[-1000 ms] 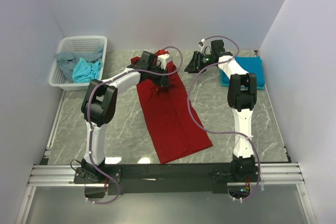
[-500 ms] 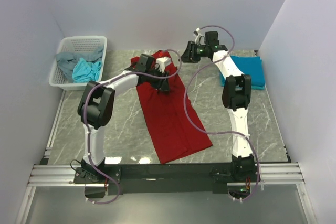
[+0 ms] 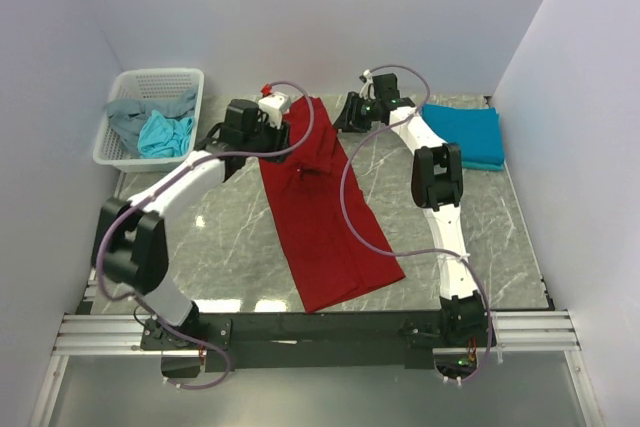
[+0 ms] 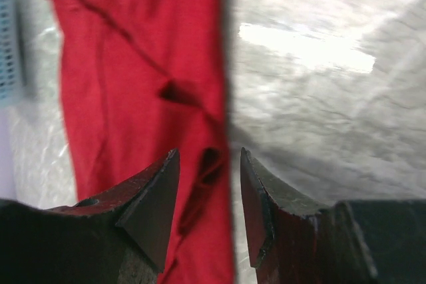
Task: Fold and stack the t-shirts
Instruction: Fold the tshirt
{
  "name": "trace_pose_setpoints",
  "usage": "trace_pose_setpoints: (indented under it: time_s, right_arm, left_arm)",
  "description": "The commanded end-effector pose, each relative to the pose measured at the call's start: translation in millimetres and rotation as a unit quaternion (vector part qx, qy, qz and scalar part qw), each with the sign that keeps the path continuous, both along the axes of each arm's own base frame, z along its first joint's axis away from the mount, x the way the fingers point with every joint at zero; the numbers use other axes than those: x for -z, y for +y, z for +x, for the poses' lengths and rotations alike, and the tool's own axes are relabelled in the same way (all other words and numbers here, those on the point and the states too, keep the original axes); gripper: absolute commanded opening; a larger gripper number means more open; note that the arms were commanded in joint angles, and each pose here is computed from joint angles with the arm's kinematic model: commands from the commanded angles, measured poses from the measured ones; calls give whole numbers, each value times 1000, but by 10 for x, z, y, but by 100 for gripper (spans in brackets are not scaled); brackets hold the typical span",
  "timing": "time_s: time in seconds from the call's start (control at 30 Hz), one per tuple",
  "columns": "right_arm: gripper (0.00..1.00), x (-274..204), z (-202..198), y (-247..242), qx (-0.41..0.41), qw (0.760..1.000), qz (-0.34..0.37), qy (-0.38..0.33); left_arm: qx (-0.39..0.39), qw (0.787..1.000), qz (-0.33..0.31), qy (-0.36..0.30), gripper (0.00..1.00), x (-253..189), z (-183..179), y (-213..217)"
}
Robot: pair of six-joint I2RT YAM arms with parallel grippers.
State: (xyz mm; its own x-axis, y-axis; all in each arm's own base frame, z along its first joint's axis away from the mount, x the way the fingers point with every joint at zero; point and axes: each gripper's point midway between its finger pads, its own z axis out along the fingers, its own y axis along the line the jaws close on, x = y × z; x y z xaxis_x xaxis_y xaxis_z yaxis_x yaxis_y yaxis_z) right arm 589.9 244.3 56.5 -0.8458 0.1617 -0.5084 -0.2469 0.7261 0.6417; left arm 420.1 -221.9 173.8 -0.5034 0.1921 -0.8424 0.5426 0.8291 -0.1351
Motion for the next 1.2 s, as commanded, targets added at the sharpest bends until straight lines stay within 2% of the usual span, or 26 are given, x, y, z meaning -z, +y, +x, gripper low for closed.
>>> trace_pose_setpoints:
  time_s: [0.0, 0.2, 0.37, 0.57, 0.6, 0.7, 0.87, 1.17]
  right_arm:
    - [49, -95, 152, -3, 25, 999, -10, -25]
    - [49, -57, 145, 124, 15, 1000, 3, -23]
    - [46, 13, 118, 216, 8, 1000, 7, -16]
    - [32, -69, 113, 178, 9, 1000, -1, -24]
    - [25, -98, 125, 163, 10, 1000, -3, -28]
    - [14, -239, 173, 103, 18, 999, -2, -41]
    - [1, -491, 265, -21, 30, 997, -6, -71]
    - [0, -673, 318, -39, 31, 995, -1, -91]
  left_arm:
    - [-21, 999, 15, -27, 49, -196, -164, 177]
    - [-51, 997, 42, -36, 50, -234, -448, 461]
    - [-71, 994, 64, -59, 54, -210, -601, 663]
    - [-72, 993, 69, -63, 56, -174, -613, 687]
    - [-71, 993, 70, -62, 56, -165, -614, 688]
    - [-71, 993, 71, -58, 56, -135, -613, 687]
    - [-70, 993, 74, -58, 56, -111, -638, 700]
    - [-69, 993, 74, -55, 56, -91, -639, 696]
